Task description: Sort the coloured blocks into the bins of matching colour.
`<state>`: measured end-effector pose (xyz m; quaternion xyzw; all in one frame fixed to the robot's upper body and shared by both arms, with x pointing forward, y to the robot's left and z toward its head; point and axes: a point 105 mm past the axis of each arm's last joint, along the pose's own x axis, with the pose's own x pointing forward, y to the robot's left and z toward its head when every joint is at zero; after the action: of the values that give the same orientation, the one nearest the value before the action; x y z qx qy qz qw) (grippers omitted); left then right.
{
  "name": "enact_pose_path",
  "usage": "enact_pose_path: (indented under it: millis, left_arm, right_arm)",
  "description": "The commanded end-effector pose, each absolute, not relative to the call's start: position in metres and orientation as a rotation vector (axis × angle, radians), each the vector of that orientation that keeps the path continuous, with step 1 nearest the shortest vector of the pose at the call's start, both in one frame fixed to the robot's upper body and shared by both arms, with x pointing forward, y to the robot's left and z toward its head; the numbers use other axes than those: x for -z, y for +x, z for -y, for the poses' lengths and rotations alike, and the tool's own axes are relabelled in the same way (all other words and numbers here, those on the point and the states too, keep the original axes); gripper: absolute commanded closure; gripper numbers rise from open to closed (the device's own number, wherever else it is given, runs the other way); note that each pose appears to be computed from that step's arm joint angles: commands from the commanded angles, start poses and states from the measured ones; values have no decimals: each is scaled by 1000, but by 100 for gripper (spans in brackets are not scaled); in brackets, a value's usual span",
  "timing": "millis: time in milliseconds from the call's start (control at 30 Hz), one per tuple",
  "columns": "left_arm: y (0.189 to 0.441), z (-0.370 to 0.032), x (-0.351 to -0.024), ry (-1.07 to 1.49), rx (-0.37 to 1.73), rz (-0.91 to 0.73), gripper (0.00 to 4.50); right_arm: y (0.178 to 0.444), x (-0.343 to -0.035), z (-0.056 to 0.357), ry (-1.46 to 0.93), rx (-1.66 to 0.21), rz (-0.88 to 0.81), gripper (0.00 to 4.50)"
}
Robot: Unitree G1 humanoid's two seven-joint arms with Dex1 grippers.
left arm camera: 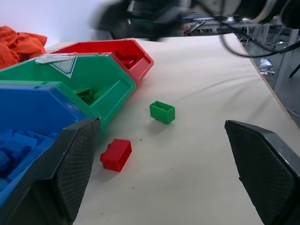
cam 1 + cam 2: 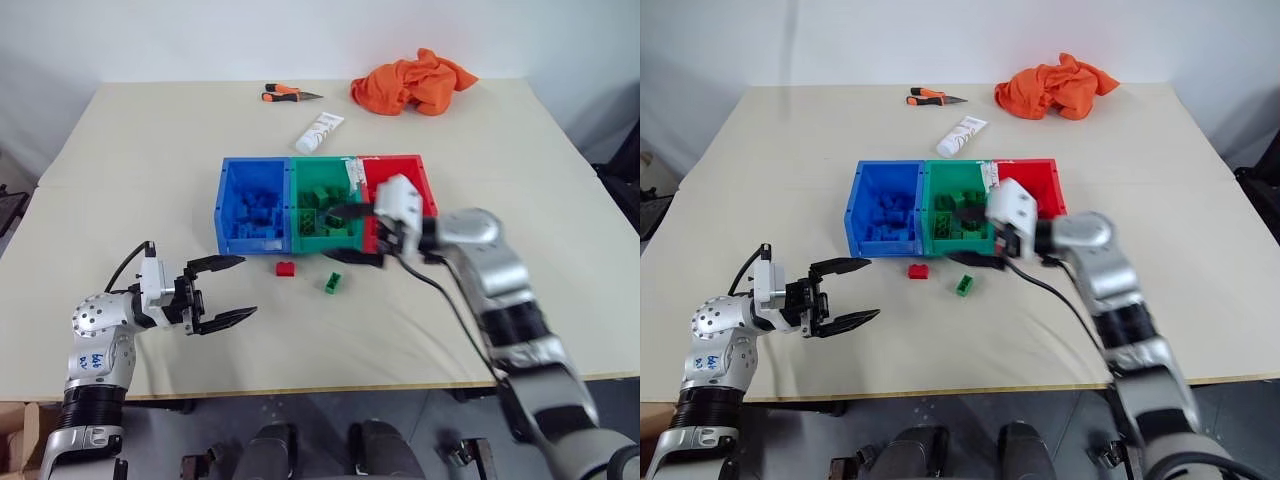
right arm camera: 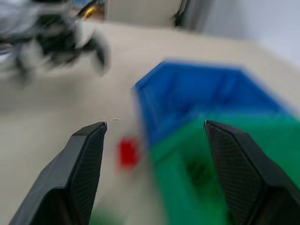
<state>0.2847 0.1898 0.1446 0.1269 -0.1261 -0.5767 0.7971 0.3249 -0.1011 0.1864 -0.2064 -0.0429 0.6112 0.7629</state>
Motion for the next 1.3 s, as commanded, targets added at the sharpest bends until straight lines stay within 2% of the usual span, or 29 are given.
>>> enact_pose_path:
  millis: [33,200,367,733,933,1133,1300]
  left_arm:
    - [285,-194,-151,291,1230,292,0]
    - [285,-197,-152,292,1227,289,0]
    - [286,-200,-153,293,1224,283,0]
    - [288,-196,-156,301,1224,293,0]
    - [280,-197,-157,297,1208,292,0]
    - [274,-200,-157,300,1183,287,0]
    - [270,-200,-156,300,1169,284,0]
  right_arm:
    - [301,-187,145,-484,-1268,26,103]
    - [281,-170,196,-495,-1123,-141,103]
    - [273,-165,209,-495,-1069,-185,103]
    - [296,-149,139,-381,-1157,-106,103]
    - [331,-136,93,-345,-1154,-56,103]
    - [340,-127,63,-321,-1215,-46,103]
    - [340,-118,53,-322,-1241,-62,103]
